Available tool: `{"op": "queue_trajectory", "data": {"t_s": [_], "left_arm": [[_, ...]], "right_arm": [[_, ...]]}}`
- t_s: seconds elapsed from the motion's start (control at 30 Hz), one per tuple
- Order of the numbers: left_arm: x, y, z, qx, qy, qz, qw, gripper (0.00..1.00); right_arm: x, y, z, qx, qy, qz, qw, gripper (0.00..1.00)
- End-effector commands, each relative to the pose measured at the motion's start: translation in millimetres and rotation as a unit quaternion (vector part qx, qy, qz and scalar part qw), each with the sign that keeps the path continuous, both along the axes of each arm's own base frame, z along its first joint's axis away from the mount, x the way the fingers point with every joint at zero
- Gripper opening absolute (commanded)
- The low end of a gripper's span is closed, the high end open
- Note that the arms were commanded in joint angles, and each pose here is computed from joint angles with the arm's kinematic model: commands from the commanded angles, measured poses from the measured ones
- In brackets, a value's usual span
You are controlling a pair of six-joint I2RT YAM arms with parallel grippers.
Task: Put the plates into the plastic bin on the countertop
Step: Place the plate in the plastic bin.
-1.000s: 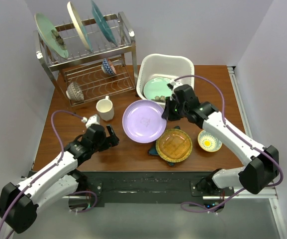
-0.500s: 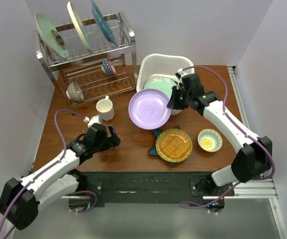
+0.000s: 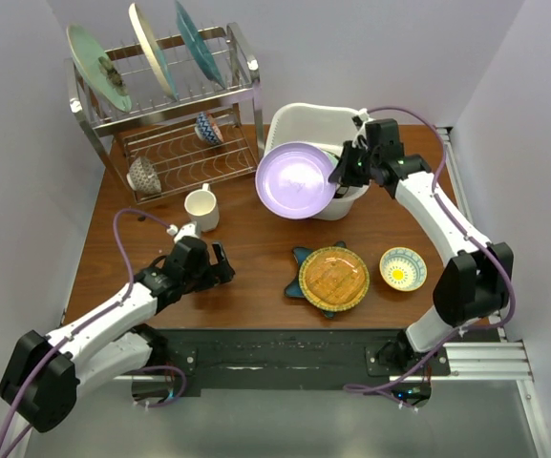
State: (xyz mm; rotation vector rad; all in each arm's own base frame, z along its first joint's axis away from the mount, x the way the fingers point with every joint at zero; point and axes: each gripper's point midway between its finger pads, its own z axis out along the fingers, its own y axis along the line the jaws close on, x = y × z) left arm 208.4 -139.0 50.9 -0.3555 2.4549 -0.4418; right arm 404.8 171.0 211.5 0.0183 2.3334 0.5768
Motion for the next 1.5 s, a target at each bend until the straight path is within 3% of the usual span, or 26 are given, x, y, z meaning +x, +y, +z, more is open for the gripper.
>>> {"op": "queue_trajectory", "data": {"t_s": [0.0, 0.23, 0.5, 1.23, 1.47], "left_arm": [[5.9, -7.5, 3.7, -0.009, -0.017, -0.016, 1.000, 1.00], [4.3, -8.6, -0.8, -0.011, -0.014, -0.021, 1.000, 1.00], [2.2, -9.9, -9.2, -0.011, -0.005, -0.025, 1.000, 1.00], [-2.0, -10.2, -19.1, -0.016, 0.005, -0.024, 1.000, 1.00], [-2.3, -10.5, -20.2, -0.016, 0.007, -0.024, 1.000, 1.00]], "right_arm": [[26.1, -2.7, 31.7, 0.034, -0.044, -0.007, 0.998, 0.00], [61.1, -22.2, 39.8, 0.044, -0.047, -0.030, 0.997, 0.00], [92.2, -31.8, 15.1, 0.031, -0.025, -0.052, 0.998, 0.00], [112.9, -48.8, -27.9, 0.012, 0.002, -0.091, 0.996, 0.00], [111.6, -55.9, -41.5, -0.007, 0.011, -0.099, 0.995, 0.15]]}}
